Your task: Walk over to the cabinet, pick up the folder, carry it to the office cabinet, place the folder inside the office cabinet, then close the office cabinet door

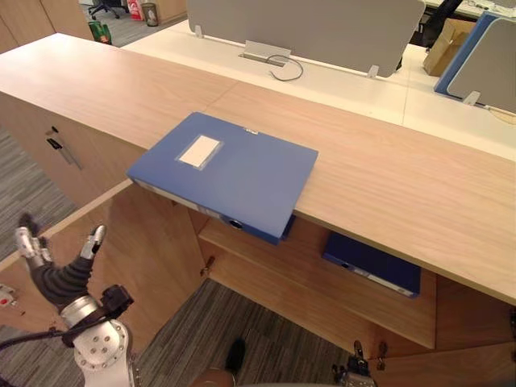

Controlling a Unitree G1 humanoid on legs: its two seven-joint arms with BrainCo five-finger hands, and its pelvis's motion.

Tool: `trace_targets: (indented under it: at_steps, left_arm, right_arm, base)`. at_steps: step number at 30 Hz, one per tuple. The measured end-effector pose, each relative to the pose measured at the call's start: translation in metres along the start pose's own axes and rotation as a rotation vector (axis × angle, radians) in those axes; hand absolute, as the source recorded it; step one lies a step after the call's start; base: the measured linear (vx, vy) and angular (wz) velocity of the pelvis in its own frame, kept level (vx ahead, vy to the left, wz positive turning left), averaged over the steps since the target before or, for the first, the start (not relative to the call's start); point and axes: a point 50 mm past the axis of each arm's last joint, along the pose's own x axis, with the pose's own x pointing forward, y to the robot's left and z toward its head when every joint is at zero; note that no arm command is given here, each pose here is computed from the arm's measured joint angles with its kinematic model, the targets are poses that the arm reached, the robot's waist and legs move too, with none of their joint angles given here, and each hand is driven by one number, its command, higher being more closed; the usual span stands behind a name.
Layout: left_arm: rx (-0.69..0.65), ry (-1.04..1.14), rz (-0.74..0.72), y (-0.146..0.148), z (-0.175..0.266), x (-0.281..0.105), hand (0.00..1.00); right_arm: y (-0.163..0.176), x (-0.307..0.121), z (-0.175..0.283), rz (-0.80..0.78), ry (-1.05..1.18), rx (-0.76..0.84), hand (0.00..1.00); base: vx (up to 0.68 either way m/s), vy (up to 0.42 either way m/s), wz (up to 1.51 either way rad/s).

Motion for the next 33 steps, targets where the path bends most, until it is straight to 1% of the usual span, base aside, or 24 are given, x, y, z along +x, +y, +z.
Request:
trace_targets:
  at_steps: [2,4,8,10,15,18,22,25,33]
  left_arm:
    - [0.090,-0.075,0.041,0.001,0.007,0.000,0.00]
    - [0.157,-0.153,0.038,-0.005,0.015,-0.003,0.00]
    - [0.240,-0.316,-0.093,-0.028,0.029,-0.013,0.00]
    - [0.320,-0.448,-0.168,-0.035,0.035,-0.013,0.00]
    - [0.436,-0.546,-0.289,-0.048,0.023,-0.010,0.00]
    - [0.494,-0.588,-0.360,-0.053,0.017,-0.009,0.00]
    - [0.532,-0.679,-0.419,-0.057,0.021,-0.004,0.00]
    - [0.571,-0.764,-0.433,-0.061,0.025,0.002,0.00]
    - [0.662,-0.866,-0.498,-0.065,0.023,0.010,0.00]
  right_arm:
    - [-0.002,0.000,0.002,-0.010,-0.007,0.011,0.00]
    - [-0.009,0.001,0.006,-0.033,-0.022,0.034,0.00]
    - [-0.021,0.001,0.004,-0.073,-0.014,0.025,0.00]
    - [-0.029,0.001,0.000,-0.101,-0.002,-0.013,0.00]
    - [-0.033,0.001,0.002,-0.105,0.001,-0.021,0.00]
    - [-0.036,0.002,0.004,-0.113,-0.003,-0.022,0.00]
    - [-0.039,0.002,0.009,-0.128,-0.011,-0.005,0.00]
    - [-0.041,0.003,0.011,-0.132,-0.017,0.005,0.00]
    - [-0.040,0.003,0.016,-0.119,-0.027,0.002,0.00]
  base:
    - [-0.01,-0.021,-0.10]
    - [-0.02,-0.017,-0.04]
    - [0.00,-0.009,-0.11]
    - [0.01,-0.013,-0.25]
    - [0.02,-0.036,-0.12]
    - [0.04,-0.043,-0.09]
    - [0.01,-0.019,0.00]
    - [-0.01,-0.005,-0.01]
    - [-0.02,-0.009,-0.04]
